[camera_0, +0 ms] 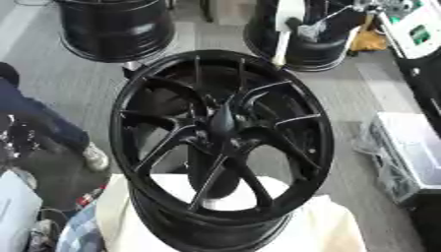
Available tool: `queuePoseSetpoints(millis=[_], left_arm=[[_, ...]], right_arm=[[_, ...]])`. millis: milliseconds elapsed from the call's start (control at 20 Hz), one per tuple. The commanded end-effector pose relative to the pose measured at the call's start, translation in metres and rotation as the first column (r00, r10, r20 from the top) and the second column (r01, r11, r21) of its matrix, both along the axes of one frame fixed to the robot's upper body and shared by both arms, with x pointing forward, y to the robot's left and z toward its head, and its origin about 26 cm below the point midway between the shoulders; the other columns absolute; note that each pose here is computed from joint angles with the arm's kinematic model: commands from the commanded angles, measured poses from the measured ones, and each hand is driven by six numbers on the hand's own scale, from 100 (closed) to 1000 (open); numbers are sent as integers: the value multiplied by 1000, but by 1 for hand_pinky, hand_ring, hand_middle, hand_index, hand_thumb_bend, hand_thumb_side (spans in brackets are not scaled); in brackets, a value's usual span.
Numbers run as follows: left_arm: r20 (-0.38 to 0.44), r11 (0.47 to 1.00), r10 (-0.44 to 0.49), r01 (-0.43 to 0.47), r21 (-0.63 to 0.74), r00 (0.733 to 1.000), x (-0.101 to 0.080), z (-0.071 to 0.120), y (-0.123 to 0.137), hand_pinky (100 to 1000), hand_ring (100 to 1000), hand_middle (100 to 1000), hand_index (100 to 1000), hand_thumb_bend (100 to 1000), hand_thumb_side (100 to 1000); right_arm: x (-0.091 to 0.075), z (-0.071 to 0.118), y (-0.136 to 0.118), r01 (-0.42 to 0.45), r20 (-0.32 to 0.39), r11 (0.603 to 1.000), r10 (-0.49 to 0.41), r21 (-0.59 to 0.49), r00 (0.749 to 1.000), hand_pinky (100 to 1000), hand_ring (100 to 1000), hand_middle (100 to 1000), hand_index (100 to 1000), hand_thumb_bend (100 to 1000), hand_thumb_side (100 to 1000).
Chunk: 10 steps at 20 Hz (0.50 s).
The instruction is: Pull the pin out of the wheel hub.
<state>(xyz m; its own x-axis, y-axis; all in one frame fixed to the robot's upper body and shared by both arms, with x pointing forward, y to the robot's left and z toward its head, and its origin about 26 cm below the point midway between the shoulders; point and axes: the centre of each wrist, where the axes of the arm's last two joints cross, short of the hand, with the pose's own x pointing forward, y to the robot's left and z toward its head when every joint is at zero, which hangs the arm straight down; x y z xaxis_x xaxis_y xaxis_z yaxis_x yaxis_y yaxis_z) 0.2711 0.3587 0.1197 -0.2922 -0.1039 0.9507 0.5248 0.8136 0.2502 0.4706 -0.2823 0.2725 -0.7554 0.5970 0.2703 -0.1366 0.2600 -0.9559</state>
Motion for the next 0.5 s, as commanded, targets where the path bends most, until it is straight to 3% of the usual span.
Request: queuePoseSetpoints(millis=[50, 150, 350, 450, 500], left_arm=[[12, 1000, 14, -14, 26, 1000, -2, 8, 6, 687, 572, 656, 755, 100, 849], [10, 1000, 19, -20, 24, 1000, -2, 8, 7, 687, 572, 656, 755, 100, 849], [9, 999, 30, -30, 21, 1000, -3, 8, 7, 687, 572, 656, 755, 100, 849], [13, 999, 38, -38, 18, 999, -4, 9, 8, 687, 572, 656, 755, 100, 849], [14, 999, 43, -43, 17, 999, -4, 9, 9, 687, 572, 656, 755, 100, 849]], right_arm=[[-21, 31, -49, 92, 78, 993, -97, 67, 992, 685, 454, 378, 839, 100, 181], [-35, 28, -76, 154, 84, 980, -165, 123, 983, 685, 454, 378, 839, 100, 172], [-66, 11, -128, 310, 84, 925, -334, 219, 939, 682, 449, 375, 837, 100, 181], [-86, -14, -161, 434, 55, 856, -466, 282, 883, 681, 447, 375, 837, 100, 188], [-95, -32, -176, 502, 19, 806, -534, 313, 845, 679, 447, 377, 832, 100, 251]])
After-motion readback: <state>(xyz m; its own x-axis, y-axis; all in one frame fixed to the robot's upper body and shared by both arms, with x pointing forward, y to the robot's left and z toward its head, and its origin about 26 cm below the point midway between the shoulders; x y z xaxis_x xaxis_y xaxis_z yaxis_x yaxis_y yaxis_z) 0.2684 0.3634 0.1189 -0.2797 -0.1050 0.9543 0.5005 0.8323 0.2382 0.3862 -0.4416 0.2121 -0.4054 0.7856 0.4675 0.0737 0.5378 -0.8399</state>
